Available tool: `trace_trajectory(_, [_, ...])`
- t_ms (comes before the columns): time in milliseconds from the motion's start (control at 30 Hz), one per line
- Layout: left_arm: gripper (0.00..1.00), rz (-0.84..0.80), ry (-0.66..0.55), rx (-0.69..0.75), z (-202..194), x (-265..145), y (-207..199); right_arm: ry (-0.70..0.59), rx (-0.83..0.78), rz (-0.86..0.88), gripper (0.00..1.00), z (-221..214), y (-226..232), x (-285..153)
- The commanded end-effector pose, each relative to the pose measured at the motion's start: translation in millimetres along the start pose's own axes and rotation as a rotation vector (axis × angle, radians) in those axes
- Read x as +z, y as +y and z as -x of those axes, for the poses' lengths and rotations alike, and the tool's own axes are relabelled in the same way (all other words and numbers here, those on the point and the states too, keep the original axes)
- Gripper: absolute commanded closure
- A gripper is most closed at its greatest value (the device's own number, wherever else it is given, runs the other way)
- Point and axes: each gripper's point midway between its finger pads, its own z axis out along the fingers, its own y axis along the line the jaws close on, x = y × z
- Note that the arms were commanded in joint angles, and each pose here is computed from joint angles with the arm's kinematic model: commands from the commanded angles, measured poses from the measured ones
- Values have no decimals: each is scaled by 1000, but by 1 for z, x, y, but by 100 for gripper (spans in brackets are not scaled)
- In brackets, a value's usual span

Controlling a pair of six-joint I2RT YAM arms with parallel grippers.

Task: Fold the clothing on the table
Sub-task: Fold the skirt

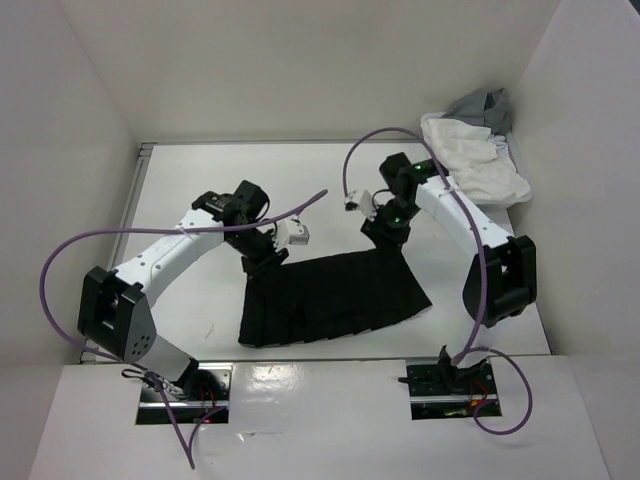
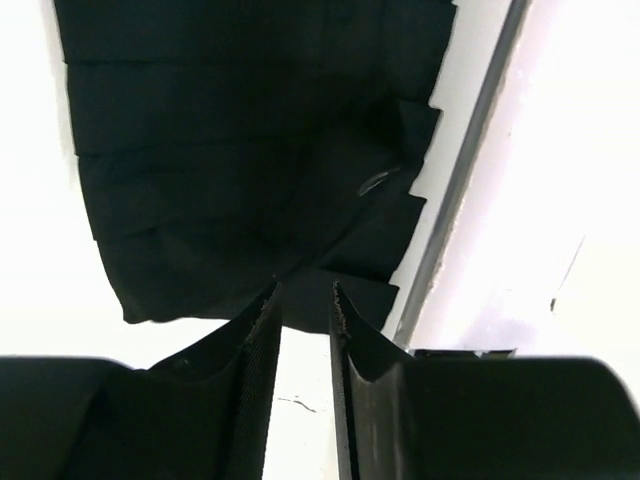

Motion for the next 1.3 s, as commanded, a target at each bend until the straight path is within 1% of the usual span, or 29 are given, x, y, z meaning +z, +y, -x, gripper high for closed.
trace_trajectory(0, [66, -22, -1, -18, -6, -9, -20, 30, -75, 65, 54, -5, 53, 0])
trace_trajectory(33, [66, -43, 12, -33, -12, -6, -25, 34, -77, 86, 54, -6, 64, 4])
trace_trajectory(67, [66, -42, 10, -32, -14, -7, -27, 41, -65, 121, 53, -10, 79, 8])
trace_trajectory(133, [65, -24, 11, -40, -17, -10, -28, 72, -95, 153, 52, -14, 99, 16])
trace_trajectory(167, [65, -16, 26, -45, -20, -11, -28, 95, -78, 169, 47, -20, 105, 21])
trace_trajectory(200, [65, 9, 19, -32, -19, -14, -25, 97, -67, 169, 43, -20, 106, 20])
trace_trajectory(233, [64, 41, 5, -33, -14, -18, -22, 97, -56, 168, 38, -20, 106, 20])
trace_trajectory(300, [60, 108, -10, -40, -8, -23, -12, 78, -35, 175, 22, -9, 105, 20])
trace_trajectory(333, [58, 155, -45, -62, -2, -31, 2, 45, -48, 166, 14, 2, 102, 17])
trace_trajectory(367, [46, 193, -72, -87, 3, -39, 8, 37, -1, 168, 5, 8, 101, 20])
trace_trajectory(400, [38, 230, -95, -107, 4, -46, 15, 21, 23, 157, 3, 15, 98, 21])
trace_trajectory(433, [32, 287, -134, -133, 7, -55, 29, -14, 30, 136, 1, 27, 93, 25])
trace_trajectory(467, [29, 353, -167, -167, 10, -69, 36, -20, 87, 113, 1, 33, 88, 27])
trace_trajectory(500, [24, 402, -189, -200, 9, -78, 45, -36, 121, 92, 1, 38, 85, 28])
trace_trajectory(533, [20, 469, -235, -226, 12, -91, 56, -78, 145, 60, 1, 51, 76, 33])
trace_trajectory(567, [16, 543, -243, -303, -1, -104, 72, -84, 177, 58, 1, 51, 75, 37])
trace_trajectory(600, [8, 584, -278, -373, -5, -110, 81, -75, 227, 63, 1, 47, 77, 44])
trace_trajectory(633, [4, 646, -311, -447, -19, -126, 92, -85, 233, 62, 1, 51, 76, 53])
trace_trajectory(667, [0, 673, -333, -496, -26, -134, 98, -82, 248, 67, 1, 50, 79, 58])
trace_trajectory(700, [0, 697, -379, -555, -31, -143, 103, -48, 284, 62, 1, 45, 80, 70])
trace_trajectory(733, [0, 724, -398, -600, -41, -150, 103, -14, 289, 65, 1, 39, 87, 80])
trace_trajectory(767, [0, 779, -433, -661, -55, -168, 111, -19, 289, 49, 1, 40, 87, 86])
trace_trajectory(833, [0, 829, -484, -731, -68, -180, 113, 15, 303, 18, 1, 36, 89, 99])
trace_trajectory(867, [0, 851, -479, -785, -86, -181, 115, 8, 316, -4, 1, 36, 85, 102])
trace_trajectory(933, [0, 864, -512, -811, -94, -186, 114, 32, 326, -47, 1, 35, 83, 111])
trace_trajectory(1033, [0, 896, -541, -857, -113, -191, 113, 27, 362, -104, 1, 33, 73, 118])
trace_trajectory(1100, [0, 936, -561, -875, -122, -197, 114, 37, 376, -111, 1, 28, 72, 125])
trace_trajectory(1133, [0, 929, -561, -886, -125, -195, 114, 21, 385, -115, 1, 32, 70, 125])
trace_trajectory(1267, [0, 942, -570, -911, -135, -196, 114, 63, 449, -152, 1, 23, 61, 148])
